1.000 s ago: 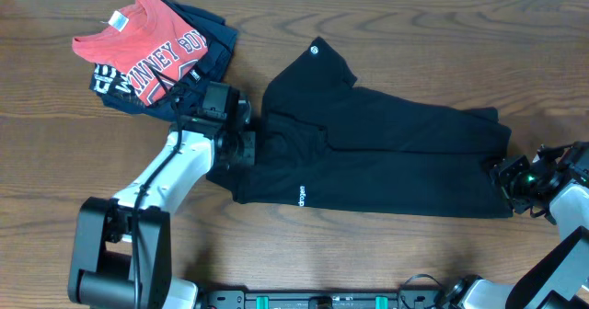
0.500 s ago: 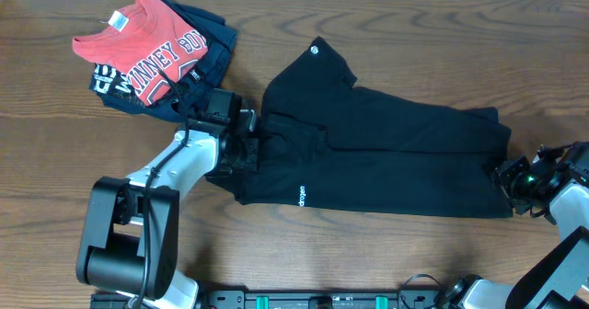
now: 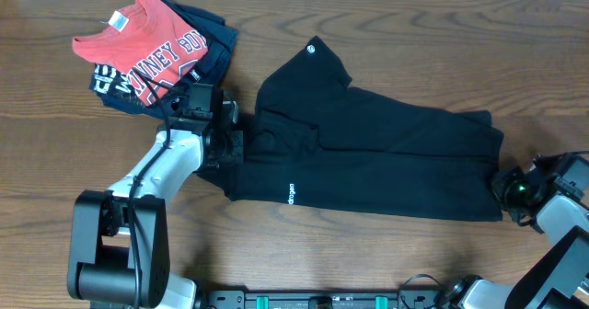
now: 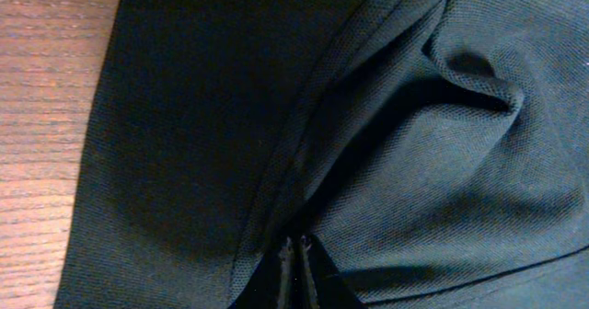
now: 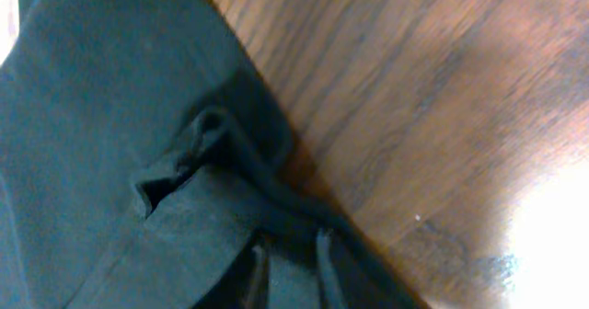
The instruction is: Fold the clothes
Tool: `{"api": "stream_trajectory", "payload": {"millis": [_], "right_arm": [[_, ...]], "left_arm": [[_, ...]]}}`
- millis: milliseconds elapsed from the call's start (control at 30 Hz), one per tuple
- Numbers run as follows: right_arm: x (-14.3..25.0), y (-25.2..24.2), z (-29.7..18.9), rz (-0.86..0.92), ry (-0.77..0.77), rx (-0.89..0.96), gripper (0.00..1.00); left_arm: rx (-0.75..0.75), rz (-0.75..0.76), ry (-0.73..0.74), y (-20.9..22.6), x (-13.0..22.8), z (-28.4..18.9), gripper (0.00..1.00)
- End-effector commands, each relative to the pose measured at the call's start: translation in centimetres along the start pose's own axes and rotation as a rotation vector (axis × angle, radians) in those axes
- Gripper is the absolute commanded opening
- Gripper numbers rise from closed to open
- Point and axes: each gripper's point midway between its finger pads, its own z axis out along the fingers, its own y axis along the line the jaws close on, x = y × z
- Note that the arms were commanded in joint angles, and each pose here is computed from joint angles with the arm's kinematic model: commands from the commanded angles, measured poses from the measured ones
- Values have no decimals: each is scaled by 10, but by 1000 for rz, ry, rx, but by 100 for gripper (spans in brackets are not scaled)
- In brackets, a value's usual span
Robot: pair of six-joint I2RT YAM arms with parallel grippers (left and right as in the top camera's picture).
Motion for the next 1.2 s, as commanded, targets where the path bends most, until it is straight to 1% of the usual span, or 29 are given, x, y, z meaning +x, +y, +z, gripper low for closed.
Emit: {"api": "stream_trajectory", "payload": {"millis": [0,100,267,400,500,533,567,600,700,733,833,933,967,1000,1067,1133,1167], "right_arm": [[11,-27,4,48,1,118,11],[9,-42,1,87,-22,197,7],[4,-53,-4,199,-45,212,1],[-3,-56,-8,233,-60,196,1],[-5,-57,-9,236,-63,195,1],[-5,-56,-9,236,-61,190,1],[-5,-55,-9,236,-61,188,1],[-5,-54,-9,236,-61,184,1],[-8,-47,-10,225,-59,150,2],[-10,-40,-11,204,-57,117,3],[-20,-17,-18,156,-63,11,6],[-29,6,-33,139,-63,-70,7],[-32,14,-39,131,-62,-97,7],[-35,24,-46,118,-62,-128,8],[-43,48,-59,39,-69,-212,8],[-46,73,-73,-58,-69,-289,8],[-46,81,-78,-77,-66,-298,8]], "left_arm": [[-15,9,-25,2,-9,-8,6],[-15,9,-25,2,-9,-8,6],[-15,9,-22,2,-8,-8,6],[-15,9,-22,2,-8,-8,6],[-15,9,-21,2,-8,-8,10],[-16,8,-18,2,-7,-8,15],[-16,7,-14,2,-6,-8,17],[-17,6,-9,2,-4,-9,26],[-17,7,-12,1,-5,-14,46],[-16,7,-15,1,-5,-18,56],[-11,13,-50,-4,-12,-38,58],[2,27,-128,-12,-26,-66,58],[14,33,-158,-16,-30,-75,57],[36,41,-187,-21,-35,-85,52],[90,58,-235,-34,-43,-103,47],[136,71,-262,-45,-50,-117,47],[155,78,-273,-50,-54,-122,47]]}}
